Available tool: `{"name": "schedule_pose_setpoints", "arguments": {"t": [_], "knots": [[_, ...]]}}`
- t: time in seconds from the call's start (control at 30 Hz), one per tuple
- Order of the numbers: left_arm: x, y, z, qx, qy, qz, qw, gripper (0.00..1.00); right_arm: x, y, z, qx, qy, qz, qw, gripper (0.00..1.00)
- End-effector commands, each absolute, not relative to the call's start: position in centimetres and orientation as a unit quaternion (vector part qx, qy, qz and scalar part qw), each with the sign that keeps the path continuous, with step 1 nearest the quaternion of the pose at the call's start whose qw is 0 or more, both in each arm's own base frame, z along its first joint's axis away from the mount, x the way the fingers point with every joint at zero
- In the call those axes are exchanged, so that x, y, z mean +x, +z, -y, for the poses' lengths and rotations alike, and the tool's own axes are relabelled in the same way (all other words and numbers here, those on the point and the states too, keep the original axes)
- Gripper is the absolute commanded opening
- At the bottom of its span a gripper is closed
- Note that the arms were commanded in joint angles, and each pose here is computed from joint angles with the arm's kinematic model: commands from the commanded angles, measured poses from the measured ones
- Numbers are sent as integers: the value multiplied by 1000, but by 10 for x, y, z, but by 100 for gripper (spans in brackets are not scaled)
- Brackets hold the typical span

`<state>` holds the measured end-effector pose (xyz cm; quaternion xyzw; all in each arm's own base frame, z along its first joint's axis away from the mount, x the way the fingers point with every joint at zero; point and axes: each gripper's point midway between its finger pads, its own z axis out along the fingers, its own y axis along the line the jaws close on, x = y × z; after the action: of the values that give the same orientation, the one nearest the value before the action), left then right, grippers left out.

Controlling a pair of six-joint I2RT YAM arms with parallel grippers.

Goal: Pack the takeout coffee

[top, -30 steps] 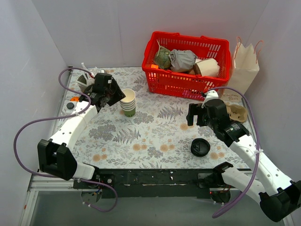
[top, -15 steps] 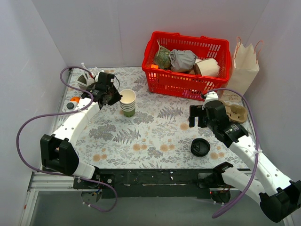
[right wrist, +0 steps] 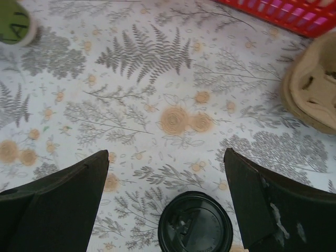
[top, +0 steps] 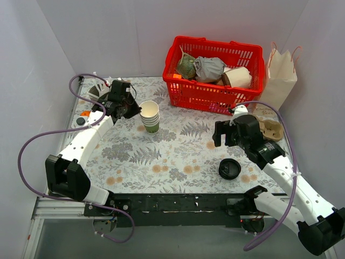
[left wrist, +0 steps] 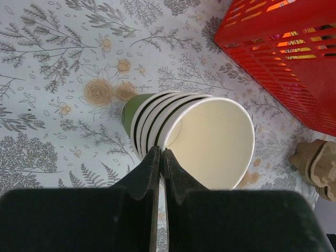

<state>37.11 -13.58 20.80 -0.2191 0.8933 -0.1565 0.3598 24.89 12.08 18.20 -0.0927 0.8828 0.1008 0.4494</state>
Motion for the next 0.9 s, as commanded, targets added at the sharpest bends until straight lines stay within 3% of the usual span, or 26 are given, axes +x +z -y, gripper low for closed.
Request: {"name": "schedule_pose_setpoints", "arguments": {"t": [0.0,0.1,0.37,0.67,0.87], "knots": [[372,245,155,-189,-225,-875,384,0,248,211,-176,-149,236,-841,463,97],[367,237,157,-193,-228,-877,376,0,248,230,-223,-165,345,-811,443,94],[357,240,168,-183,-269,-871,370,0,290,247,-316,-107,429,-797,412,93],[351,246,167,-185,-277,-865,375,0,319,241,-332,-61,421,-804,415,91],[358,309,164,-167,-294,-833,438,0,309,270,-310,-81,400,-787,462,92]]}}
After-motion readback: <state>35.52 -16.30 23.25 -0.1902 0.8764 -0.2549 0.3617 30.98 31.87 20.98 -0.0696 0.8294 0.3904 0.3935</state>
